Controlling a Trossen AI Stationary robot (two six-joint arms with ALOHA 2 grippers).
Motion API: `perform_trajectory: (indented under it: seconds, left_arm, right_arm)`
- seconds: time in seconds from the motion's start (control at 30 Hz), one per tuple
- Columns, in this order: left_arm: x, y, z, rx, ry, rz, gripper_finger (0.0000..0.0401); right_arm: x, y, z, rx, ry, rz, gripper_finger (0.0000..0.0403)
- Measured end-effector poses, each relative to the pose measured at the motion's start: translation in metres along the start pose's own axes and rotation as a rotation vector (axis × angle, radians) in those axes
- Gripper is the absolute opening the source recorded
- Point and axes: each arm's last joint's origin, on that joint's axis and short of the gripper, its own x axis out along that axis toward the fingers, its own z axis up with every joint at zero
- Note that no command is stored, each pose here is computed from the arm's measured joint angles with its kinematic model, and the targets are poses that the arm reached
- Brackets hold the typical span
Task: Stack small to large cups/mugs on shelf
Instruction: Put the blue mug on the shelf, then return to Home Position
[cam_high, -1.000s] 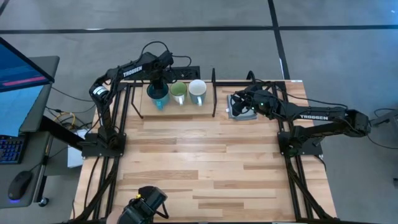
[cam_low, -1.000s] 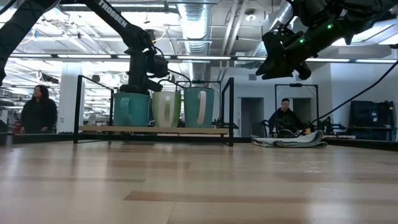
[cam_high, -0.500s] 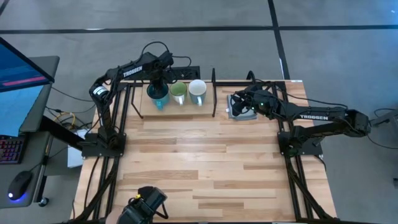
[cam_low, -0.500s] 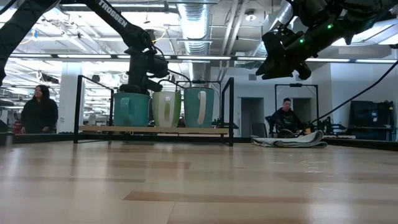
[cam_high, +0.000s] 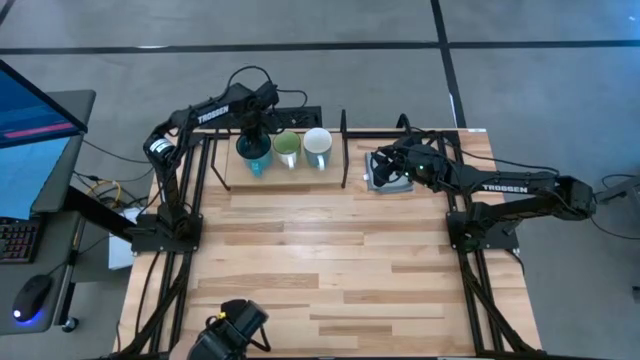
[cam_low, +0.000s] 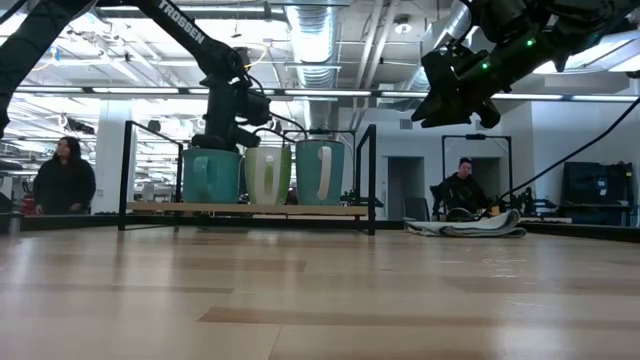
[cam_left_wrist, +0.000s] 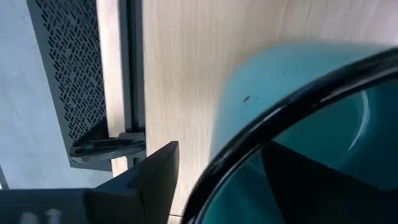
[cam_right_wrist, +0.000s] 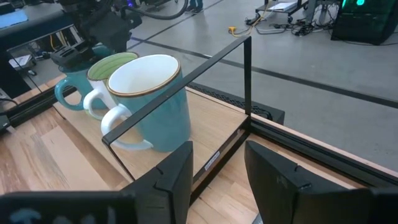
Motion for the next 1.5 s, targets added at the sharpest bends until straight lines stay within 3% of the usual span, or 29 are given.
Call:
perform_trajectory:
  seconds: [0.17,0.43,0.7,0.87,1.0,1.3,1.5]
  left_arm:
    - [-0.016,0.005,0.004,-0.03,-0.051,0.003,0.0243]
    - [-0.056,0.009,0.003,-0.034,-0.076,-0.025,0.0248]
    - [-0.088,0.007,-0.006,-0.159,-0.089,-0.111,0.0248]
    - [-0.12,0.002,-0.009,-0.166,-0.347,-0.231,0.0248]
    - [-0.151,-0.008,-0.018,-0.131,-0.546,-0.259,0.0248]
    - [-0.221,-0.046,-0.064,-0.088,-0.804,-0.153,0.0248]
    - [-0.236,-0.08,-0.099,-0.062,-0.938,-0.114,0.0248]
  right_arm:
    - [0.0,0.0,0.0,0.0,0.0,0.0,0.0166]
    - [0.0,0.0,0.0,0.0,0.0,0.0,0.0166]
    - [0.0,0.0,0.0,-0.001,0.0,0.0,0.0166]
    - [0.0,0.0,0.0,-0.001,0.001,0.0,0.0166]
    - [0.0,0.0,0.0,-0.001,0.0,0.0,0.0166]
    - [-0.001,0.002,0.007,-0.034,-0.065,0.017,0.0166]
    - [-0.005,0.004,0.021,-0.083,-0.201,0.043,0.0166]
